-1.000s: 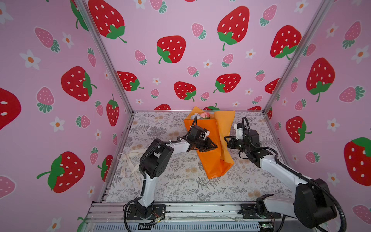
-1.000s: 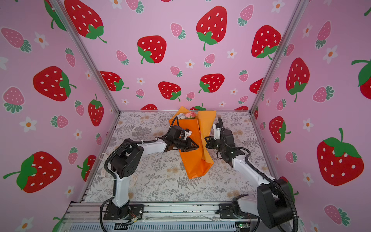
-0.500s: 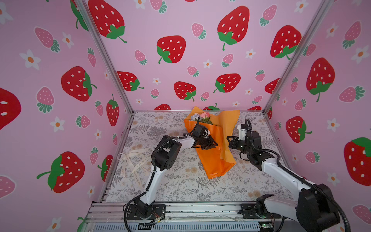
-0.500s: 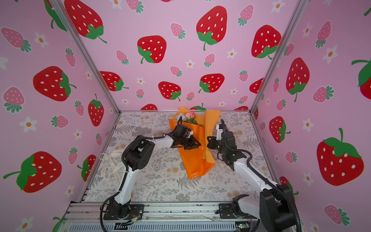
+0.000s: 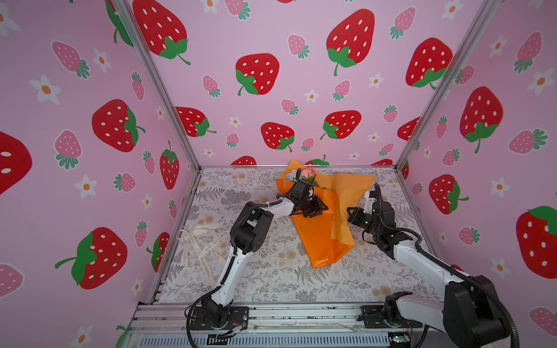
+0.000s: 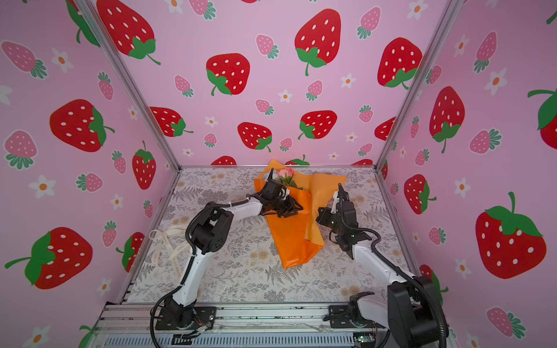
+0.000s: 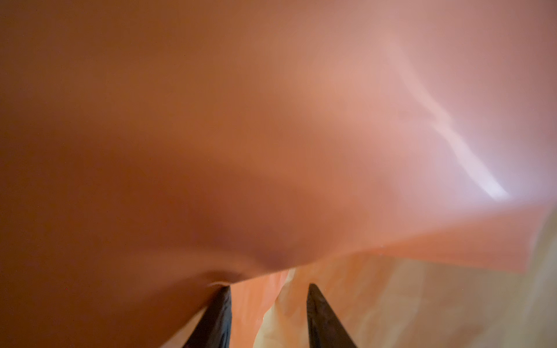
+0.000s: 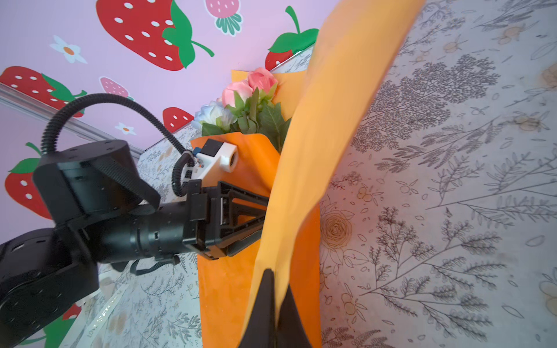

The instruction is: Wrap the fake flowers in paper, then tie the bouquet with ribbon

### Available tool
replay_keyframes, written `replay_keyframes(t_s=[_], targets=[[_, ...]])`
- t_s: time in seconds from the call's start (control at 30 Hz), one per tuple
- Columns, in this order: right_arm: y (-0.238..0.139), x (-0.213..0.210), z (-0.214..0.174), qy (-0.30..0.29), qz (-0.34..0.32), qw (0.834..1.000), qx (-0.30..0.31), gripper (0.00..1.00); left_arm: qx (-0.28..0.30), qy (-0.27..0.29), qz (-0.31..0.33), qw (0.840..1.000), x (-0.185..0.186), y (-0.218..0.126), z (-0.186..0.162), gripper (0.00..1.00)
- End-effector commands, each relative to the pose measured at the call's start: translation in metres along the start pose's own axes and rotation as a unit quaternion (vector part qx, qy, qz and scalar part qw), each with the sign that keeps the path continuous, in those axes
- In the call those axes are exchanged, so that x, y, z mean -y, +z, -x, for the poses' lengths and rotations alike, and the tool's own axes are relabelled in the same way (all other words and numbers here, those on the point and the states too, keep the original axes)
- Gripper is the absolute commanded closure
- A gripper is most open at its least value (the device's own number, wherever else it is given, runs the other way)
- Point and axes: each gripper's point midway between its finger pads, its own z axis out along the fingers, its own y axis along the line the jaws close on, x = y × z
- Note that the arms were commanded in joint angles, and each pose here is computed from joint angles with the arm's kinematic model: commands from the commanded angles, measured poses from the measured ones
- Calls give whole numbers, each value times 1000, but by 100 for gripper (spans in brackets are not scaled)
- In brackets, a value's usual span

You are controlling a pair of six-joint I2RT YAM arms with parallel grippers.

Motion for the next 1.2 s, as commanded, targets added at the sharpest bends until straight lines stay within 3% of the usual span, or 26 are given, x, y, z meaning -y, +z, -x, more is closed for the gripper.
replay_keyframes(t_s=[0.0, 0.2, 0.4, 0.63, 0.77, 1.0, 1.17], targets=[[-1, -23, 13, -22, 41, 999, 9, 100, 13, -16, -10, 1000, 6, 4, 18, 56], [10, -53, 0, -87, 73, 993, -24, 100, 31, -48, -4, 998, 3, -4, 38, 56], [24, -58, -22, -115, 54, 991, -51, 100, 50, -75, -23, 996, 10, -18, 56, 53], [36, -84, -52, -160, 85, 979, -99, 100, 76, -42, -36, 996, 37, -63, 60, 51], [46, -90, -63, -156, 77, 978, -112, 100, 106, -23, -2, 994, 36, -100, 57, 50], [64, -104, -90, -177, 80, 969, -153, 100, 162, -55, 55, 984, -13, -164, 24, 50], [78, -108, -110, -192, 75, 961, -182, 99, 180, -83, 67, 978, -51, -200, -8, 43]])
